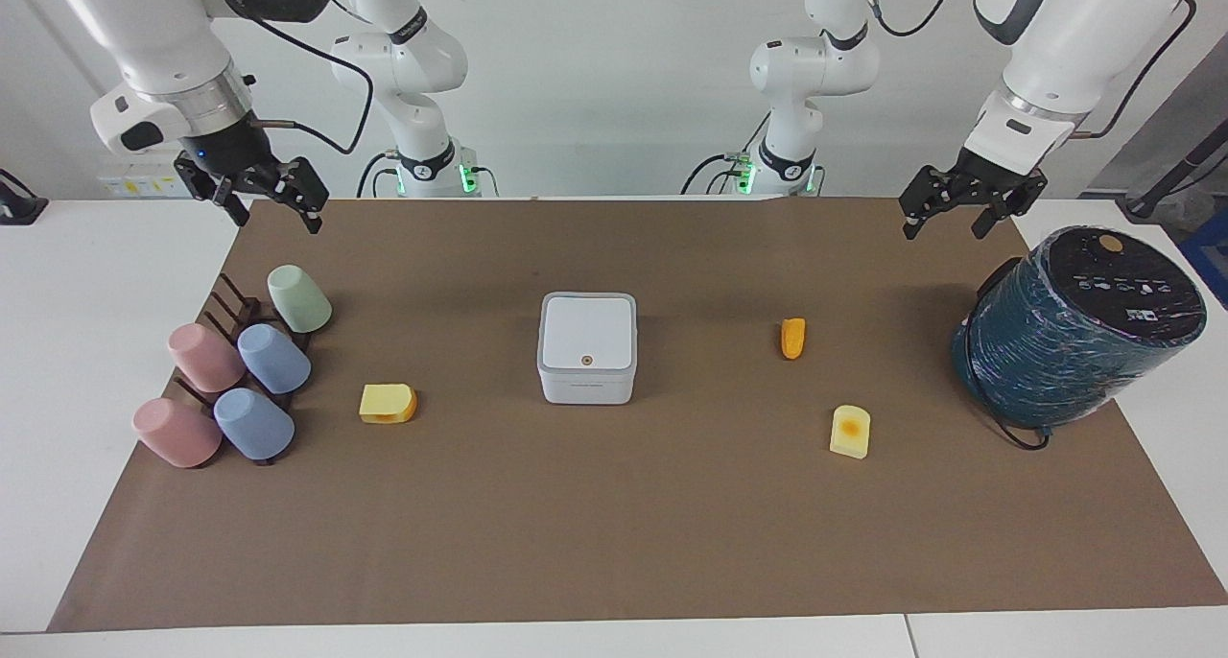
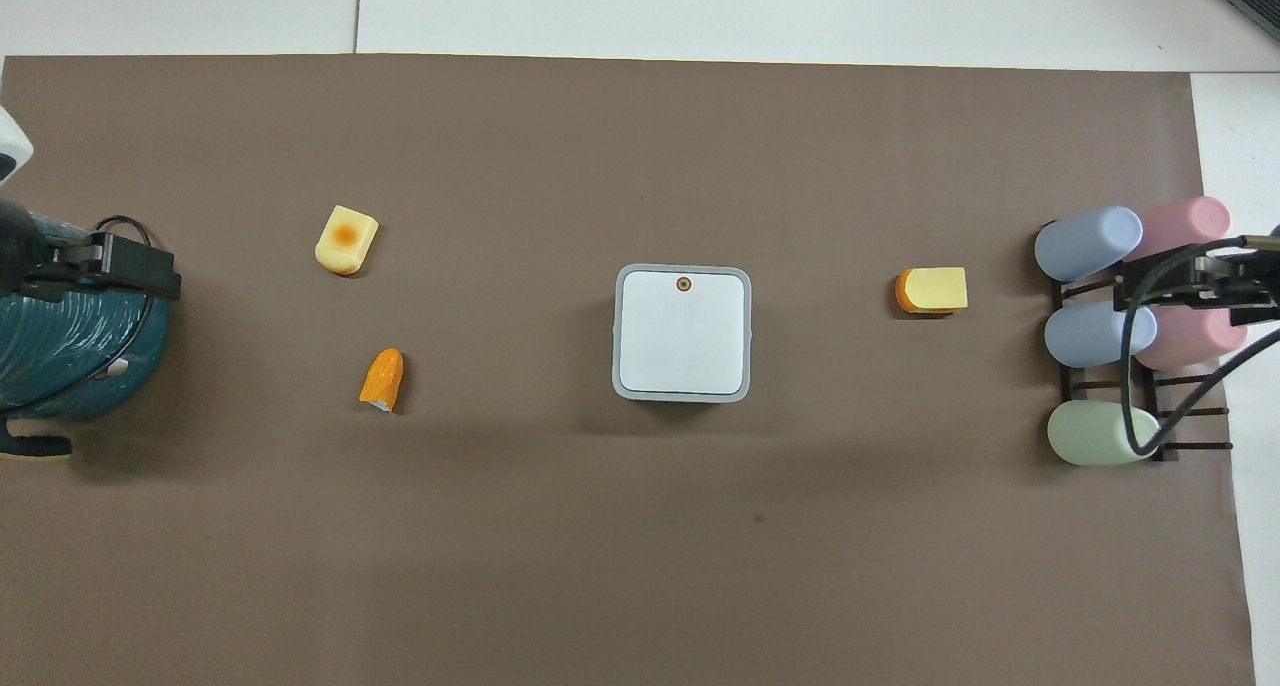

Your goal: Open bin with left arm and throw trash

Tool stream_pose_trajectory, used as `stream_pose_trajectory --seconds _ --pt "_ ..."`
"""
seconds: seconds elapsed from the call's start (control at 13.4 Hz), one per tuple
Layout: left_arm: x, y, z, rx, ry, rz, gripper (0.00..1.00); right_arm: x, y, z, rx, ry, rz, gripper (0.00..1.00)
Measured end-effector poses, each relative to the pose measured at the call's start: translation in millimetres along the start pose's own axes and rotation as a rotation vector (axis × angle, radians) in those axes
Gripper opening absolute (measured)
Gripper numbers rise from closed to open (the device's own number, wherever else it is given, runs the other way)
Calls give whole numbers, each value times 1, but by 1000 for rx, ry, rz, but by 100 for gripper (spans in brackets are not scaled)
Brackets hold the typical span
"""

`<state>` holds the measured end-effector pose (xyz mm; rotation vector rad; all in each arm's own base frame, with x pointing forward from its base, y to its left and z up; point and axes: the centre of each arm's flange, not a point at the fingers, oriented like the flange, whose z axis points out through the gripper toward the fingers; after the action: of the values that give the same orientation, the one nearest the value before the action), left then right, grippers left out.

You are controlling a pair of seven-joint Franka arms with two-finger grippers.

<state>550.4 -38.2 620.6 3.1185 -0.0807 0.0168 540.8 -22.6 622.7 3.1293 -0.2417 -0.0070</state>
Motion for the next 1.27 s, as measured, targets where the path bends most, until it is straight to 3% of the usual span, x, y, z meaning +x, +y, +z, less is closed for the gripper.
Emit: stream_pose_trajectory --seconds 1.12,1.27 --pt "1 0 0 0 6 1 100 4 -7 8 4 30 -11 100" --pt "1 0 -1 0 6 1 100 6 -14 7 13 50 -23 77"
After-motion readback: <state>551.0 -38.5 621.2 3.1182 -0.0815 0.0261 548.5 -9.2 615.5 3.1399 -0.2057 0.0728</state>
